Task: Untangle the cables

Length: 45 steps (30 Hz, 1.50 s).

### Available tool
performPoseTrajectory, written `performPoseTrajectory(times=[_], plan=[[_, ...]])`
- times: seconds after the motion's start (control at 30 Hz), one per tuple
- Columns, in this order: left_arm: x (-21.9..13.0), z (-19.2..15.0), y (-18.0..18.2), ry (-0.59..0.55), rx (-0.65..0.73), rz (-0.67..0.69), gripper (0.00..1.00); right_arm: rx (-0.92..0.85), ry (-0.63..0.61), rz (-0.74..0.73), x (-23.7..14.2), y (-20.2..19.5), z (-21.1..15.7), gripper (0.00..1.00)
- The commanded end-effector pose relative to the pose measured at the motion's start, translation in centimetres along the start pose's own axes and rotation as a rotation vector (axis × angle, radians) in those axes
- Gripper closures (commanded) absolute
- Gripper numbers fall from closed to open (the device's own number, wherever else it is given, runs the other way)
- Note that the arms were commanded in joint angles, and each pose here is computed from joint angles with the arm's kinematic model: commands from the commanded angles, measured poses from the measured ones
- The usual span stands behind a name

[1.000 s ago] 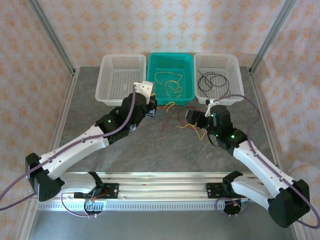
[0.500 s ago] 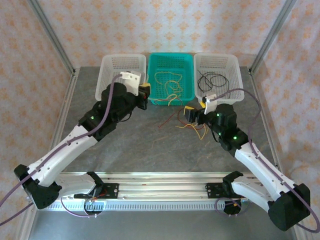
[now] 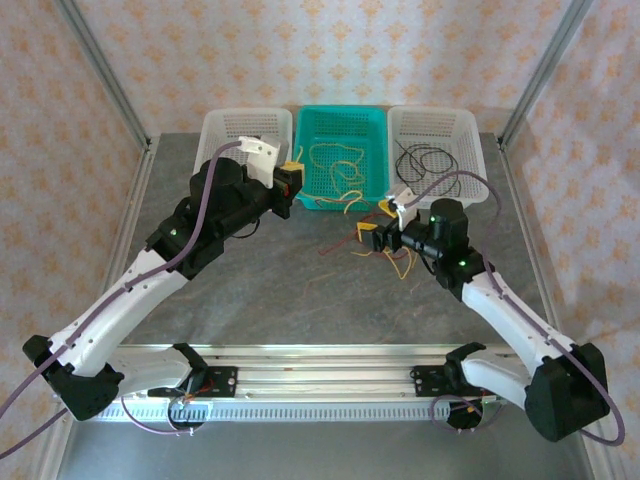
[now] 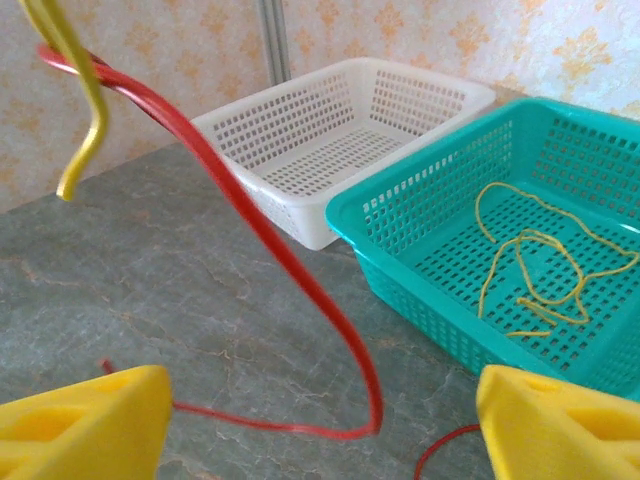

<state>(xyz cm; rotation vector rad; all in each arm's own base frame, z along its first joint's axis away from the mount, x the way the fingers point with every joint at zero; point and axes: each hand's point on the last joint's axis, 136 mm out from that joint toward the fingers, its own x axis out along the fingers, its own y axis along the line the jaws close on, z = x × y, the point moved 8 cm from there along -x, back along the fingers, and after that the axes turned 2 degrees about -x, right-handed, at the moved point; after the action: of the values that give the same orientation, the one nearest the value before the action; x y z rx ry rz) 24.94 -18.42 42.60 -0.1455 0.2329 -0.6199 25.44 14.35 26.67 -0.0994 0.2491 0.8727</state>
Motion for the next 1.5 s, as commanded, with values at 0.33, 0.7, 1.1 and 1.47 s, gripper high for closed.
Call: performPoseTrajectory(times=[0.33,0.7,1.1,1.47], plan=[[-1.3,1.5,-0.8,-0.035,0.029,-0.085,1.0,-0.076,-0.066,0.026,1.2,-1.1,2.6,0.5],[-1.0,1.1,-0.2,-0.039,0.016,-0.049,1.0,-0.058,-0.045,-0.012,0.7,-1.3,2.8,1.0],[0.7,-0.4,2.3,0.005,0.004,0.181,1.0,0.042,-0.136,-0.158,-3.2,-0.7,5.3,1.0],[-1.0,-1.9,6.8,-0.006,-0.024,0.619,1.0,0.213,-0.14,-0.612,-7.2,-3.2,4.6,1.0]])
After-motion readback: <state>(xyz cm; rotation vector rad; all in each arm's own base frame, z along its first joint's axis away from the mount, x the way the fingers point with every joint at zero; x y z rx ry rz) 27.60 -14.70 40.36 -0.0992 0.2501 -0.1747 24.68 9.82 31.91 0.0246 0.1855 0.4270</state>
